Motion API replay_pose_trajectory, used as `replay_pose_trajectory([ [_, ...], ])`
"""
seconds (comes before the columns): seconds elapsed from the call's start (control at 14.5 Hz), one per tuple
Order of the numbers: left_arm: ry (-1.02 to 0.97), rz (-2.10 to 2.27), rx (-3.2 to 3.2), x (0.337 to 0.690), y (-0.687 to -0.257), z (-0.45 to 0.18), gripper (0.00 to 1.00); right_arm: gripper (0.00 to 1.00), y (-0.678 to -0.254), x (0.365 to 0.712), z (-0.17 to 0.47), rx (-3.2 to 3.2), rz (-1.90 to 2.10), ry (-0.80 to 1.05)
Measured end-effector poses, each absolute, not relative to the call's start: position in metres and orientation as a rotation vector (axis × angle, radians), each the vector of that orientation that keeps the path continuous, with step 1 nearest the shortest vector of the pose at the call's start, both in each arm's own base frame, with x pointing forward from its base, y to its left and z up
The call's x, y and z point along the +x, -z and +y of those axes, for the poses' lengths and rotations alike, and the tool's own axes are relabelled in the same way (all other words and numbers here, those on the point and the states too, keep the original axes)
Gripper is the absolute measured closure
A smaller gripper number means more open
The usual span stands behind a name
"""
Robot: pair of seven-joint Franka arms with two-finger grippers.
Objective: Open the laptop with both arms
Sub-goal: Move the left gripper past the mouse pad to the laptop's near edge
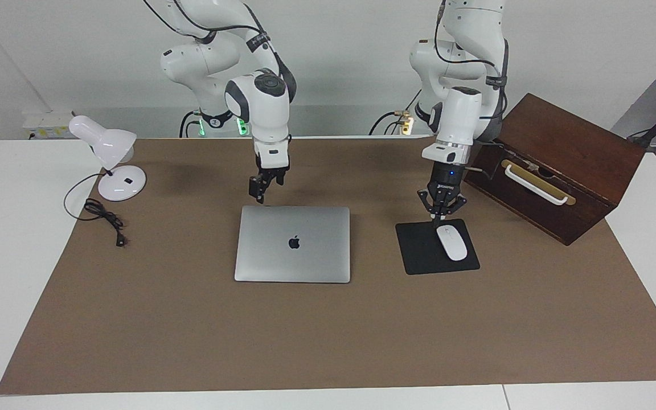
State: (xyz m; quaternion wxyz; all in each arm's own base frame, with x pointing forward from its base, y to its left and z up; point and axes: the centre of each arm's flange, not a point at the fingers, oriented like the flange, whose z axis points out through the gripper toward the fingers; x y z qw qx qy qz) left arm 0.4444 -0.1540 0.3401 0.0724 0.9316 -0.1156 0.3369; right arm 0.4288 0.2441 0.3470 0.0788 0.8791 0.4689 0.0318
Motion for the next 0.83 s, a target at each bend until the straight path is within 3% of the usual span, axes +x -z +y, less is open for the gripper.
replay_pose_trajectory([
  [0.83, -0.921, -0.624, 2.640, 0.340, -0.306, -0.258, 0.99, 0.00, -0.341, 0.430, 0.245, 2.618, 1.414, -0.090],
])
